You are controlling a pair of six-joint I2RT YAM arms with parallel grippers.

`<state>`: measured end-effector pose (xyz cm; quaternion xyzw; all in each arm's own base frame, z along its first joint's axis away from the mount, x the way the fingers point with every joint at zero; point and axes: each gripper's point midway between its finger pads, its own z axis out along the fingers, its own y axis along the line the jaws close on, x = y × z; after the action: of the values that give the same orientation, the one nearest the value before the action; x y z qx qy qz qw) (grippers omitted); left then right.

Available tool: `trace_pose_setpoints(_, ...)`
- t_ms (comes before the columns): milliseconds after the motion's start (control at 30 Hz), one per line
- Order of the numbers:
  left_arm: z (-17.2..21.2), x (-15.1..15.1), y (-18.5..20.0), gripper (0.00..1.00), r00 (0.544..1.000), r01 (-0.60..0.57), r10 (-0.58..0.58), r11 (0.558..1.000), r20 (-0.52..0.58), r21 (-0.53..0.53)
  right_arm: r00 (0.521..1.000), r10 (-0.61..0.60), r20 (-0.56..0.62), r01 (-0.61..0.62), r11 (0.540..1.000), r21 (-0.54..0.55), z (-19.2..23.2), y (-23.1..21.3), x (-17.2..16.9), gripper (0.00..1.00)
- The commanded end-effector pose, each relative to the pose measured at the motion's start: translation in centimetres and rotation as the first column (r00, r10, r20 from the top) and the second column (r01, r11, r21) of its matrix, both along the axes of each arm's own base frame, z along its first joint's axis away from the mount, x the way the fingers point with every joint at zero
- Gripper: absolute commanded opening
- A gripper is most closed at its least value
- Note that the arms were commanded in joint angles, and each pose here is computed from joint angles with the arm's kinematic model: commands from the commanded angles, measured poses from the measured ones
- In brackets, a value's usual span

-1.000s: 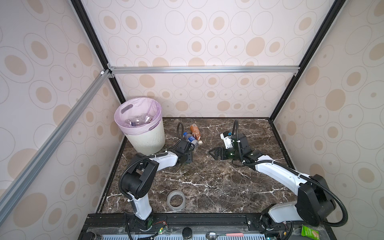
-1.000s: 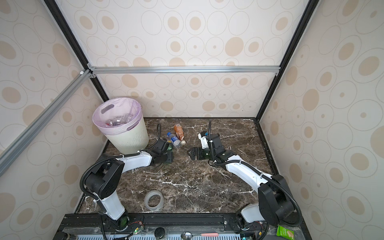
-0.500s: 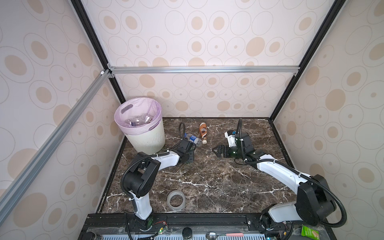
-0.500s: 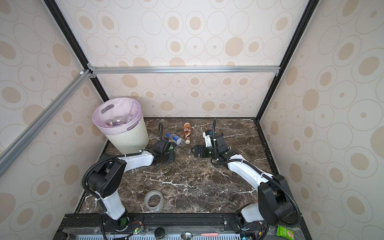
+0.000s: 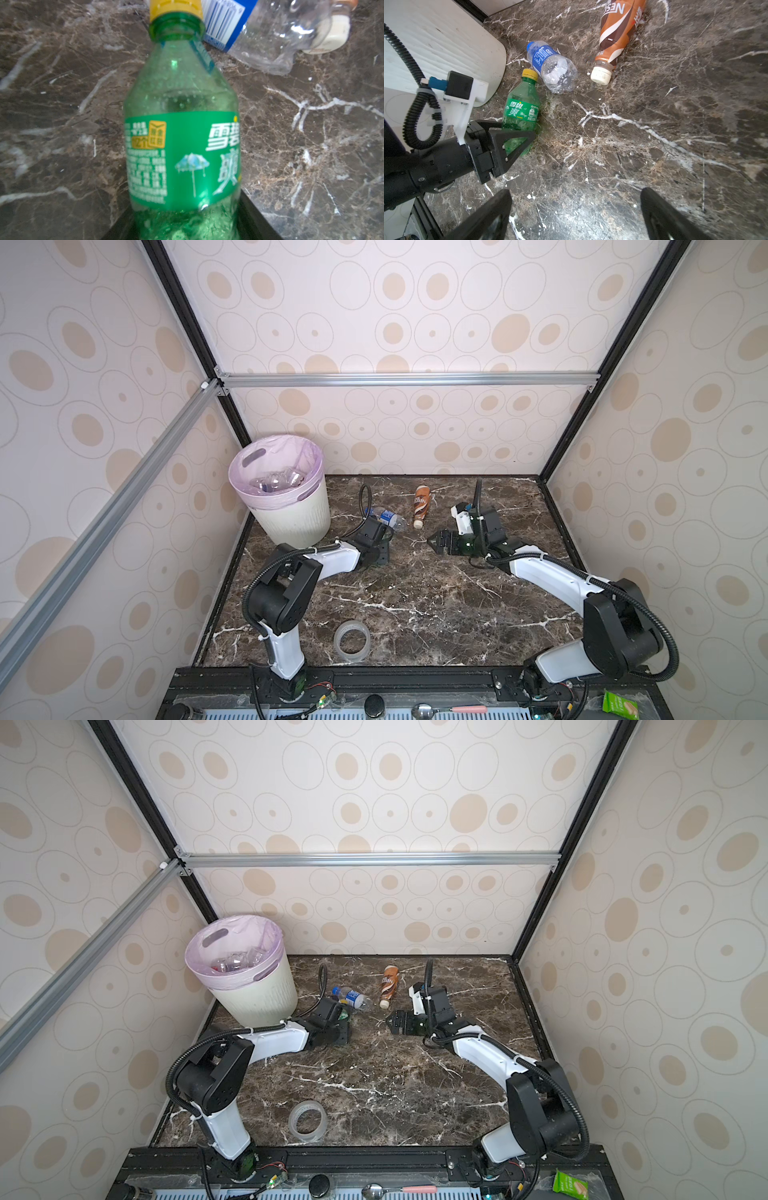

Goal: Throw the plastic bottles in the bin
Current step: 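Close left gripper around the green soda bottle body, then lift the green soda bottle over the bin with left gripper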

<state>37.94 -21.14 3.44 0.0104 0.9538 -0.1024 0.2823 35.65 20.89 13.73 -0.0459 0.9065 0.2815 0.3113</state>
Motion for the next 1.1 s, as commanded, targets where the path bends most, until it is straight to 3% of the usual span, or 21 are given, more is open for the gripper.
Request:
trace_pose_setpoints(0,-0.8,-0.4,-0.1,0.54,1.000,0.023,-0.022,0.999,-0.017,0.037,1.000,-0.024,-0.014,0.024,1.000,-0.003,-0.6,-0.6,0.4,1.00)
trace_pose_setpoints(433,-0.5,-1.3,0.0,0.53,0.999,0.035,-0.035,0.999,-0.016,0.030,0.999,-0.043,-0.033,0.043,0.999,0.001,-1.3,-1.1,0.5,1.00)
trace_pose_setpoints(1067,5.4,-1.6,-0.5,0.48,0.992,0.100,-0.100,0.995,0.079,0.002,0.999,-0.025,-0.041,0.027,0.999,0.042,-0.9,-0.5,1.1,1.00)
